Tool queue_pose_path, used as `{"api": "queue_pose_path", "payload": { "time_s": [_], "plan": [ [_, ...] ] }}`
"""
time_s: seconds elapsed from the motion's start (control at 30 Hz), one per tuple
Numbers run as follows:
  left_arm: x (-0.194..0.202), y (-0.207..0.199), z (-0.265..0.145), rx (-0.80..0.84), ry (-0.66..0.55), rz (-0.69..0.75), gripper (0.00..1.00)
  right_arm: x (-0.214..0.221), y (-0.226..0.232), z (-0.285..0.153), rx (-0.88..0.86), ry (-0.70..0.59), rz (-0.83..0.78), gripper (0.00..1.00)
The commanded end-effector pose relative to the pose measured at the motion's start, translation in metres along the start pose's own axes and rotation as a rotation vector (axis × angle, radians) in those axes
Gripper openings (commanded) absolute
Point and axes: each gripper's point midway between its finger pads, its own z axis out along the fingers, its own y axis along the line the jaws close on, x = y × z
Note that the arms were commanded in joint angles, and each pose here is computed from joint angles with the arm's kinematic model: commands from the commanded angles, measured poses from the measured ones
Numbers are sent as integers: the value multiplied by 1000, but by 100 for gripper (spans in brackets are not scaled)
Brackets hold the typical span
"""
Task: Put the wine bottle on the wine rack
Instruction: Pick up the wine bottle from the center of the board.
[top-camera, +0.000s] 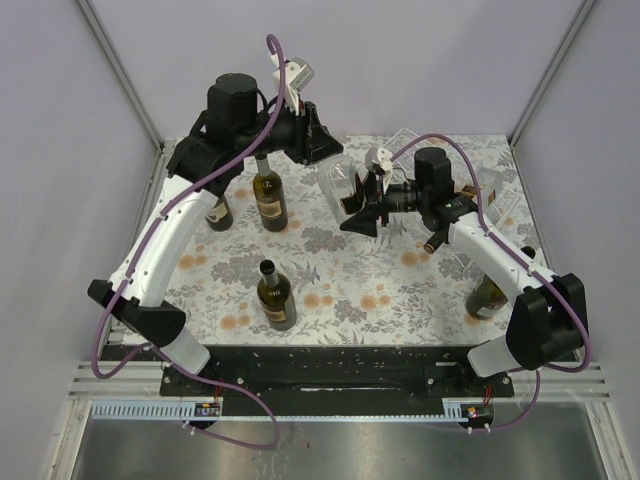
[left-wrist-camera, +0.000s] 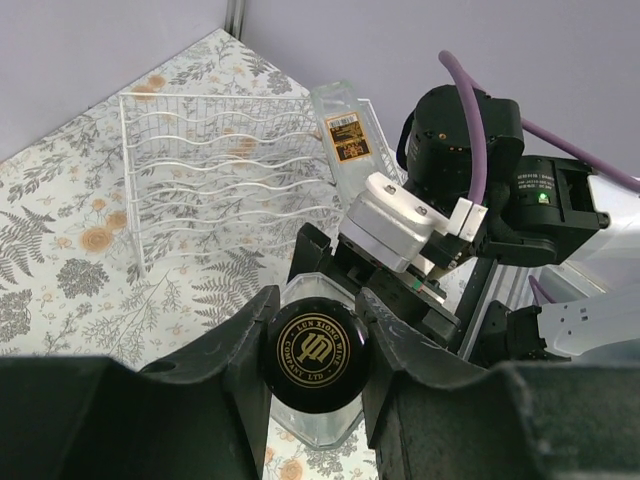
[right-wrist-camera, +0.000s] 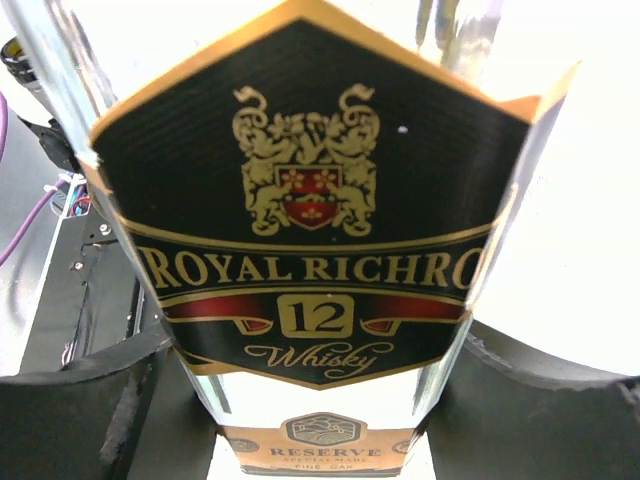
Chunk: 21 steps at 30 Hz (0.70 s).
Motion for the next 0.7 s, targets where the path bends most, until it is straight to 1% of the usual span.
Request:
{"api": "queue_pose_path", "payload": {
  "time_s": [0.0, 0.07, 0.13, 0.2, 0.27, 0.37, 0.4, 0.43, 0.47, 0.57, 0.63, 0.67],
  "plan": [
    [-54, -41, -29, 102, -202, 100, 0, -12, 10, 0, -39, -2, -49, 55],
    [-48, -40, -28, 105, -189, 103, 0, -11, 11, -2, -41, 12, -59, 42],
    [-45, -39, -29, 103, -189, 115, 0, -10, 12, -3, -43, 25, -69, 20],
    [-42, -39, -30, 105, -183, 129, 0, -10, 12, -5, -36, 37, -76, 8],
    [-38, -38, -30, 106, -171, 150, 0, -10, 12, -8, -22, 58, -88, 0],
    [-31, -32, -32, 79, -159, 192, 0, -10, 8, -17, 12, 110, -118, 0],
    [-27, -30, -33, 72, -152, 209, 1, -11, 6, -21, 31, 132, -132, 0],
    [-23, -27, -32, 63, -141, 225, 8, -10, 2, -26, 55, 157, -138, 0],
    [-19, -25, -32, 56, -133, 240, 17, -12, -1, -32, 67, 175, -146, 0],
    [-7, -19, -31, 47, -103, 258, 32, -17, -11, -50, 106, 204, -159, 0],
    [-2, -15, -29, 44, -91, 292, 49, -17, -17, -62, 138, 229, -182, 0],
    [1, -14, -28, 44, -84, 293, 60, -17, -20, -68, 151, 242, -194, 0]
  ]
}}
